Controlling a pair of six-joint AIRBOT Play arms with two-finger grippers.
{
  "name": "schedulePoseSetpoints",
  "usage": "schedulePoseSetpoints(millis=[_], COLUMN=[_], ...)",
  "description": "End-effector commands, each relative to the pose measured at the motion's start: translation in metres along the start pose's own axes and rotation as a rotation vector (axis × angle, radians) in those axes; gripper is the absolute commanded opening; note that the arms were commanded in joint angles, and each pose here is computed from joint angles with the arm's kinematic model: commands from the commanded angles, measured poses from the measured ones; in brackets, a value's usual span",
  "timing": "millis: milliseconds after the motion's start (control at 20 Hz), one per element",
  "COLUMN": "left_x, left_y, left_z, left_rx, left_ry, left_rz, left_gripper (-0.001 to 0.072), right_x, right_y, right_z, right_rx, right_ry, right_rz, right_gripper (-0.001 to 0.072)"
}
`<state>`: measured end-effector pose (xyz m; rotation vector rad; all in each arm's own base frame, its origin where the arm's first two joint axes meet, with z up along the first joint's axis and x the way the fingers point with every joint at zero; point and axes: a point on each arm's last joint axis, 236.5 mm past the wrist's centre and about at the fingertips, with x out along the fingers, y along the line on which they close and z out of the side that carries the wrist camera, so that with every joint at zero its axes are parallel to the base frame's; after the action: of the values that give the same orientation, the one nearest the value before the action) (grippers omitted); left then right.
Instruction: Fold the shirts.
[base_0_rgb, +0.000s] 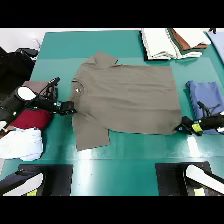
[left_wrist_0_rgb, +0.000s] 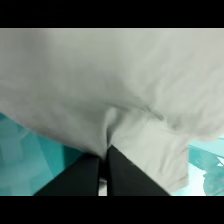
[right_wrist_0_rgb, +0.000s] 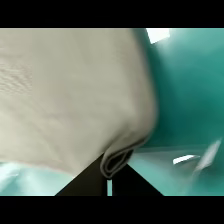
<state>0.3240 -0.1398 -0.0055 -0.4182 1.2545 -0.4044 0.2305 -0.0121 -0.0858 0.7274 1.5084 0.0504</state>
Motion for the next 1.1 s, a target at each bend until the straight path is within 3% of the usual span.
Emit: schedulePoseSetpoints(millis=[0,150,350,550,700,850,1050], left_x=[-0.027,-0.113,-0.303,-0.48,-0.564,-0.578,-0.477], left_y=[-0.017,-0.056,-0.146,-0.235,-0.258,-0.24,-0.195], left_z=[0.014,0.051,0.079,0.038,0.003,0.006,0.069], left_rx=[0.039,0.167,0.405,0.567,0.632,0.569,0.487], left_ry=[-0.071,-0.296,-0.765,-1.192,-1.43,-1.469,-1.127], left_rz=[-0.01,0.021,0.047,-0.022,0.004,0.091,0.18], left_gripper=[0.0029,0.003,0.003,0.0029,0.0029,0.0029,0.003], right_x=[-0.024,-0.1,-0.261,-0.389,-0.447,-0.468,-0.44], right_y=[0.054,0.112,0.2,0.261,0.287,0.291,0.283], right_z=[0.02,0.046,0.043,-0.01,-0.044,-0.053,-0.016], right_rx=[-0.196,-0.386,-0.623,-0.79,-0.84,-0.836,-0.796], right_ry=[-0.097,-0.33,-0.774,-1.118,-1.276,-1.278,-1.092], right_rz=[0.008,0.006,-0.003,-0.017,-0.016,-0.051,-0.059], right_gripper=[0.0018,0.0017,0.0017,0.0017,0.0017,0.0017,0.0016])
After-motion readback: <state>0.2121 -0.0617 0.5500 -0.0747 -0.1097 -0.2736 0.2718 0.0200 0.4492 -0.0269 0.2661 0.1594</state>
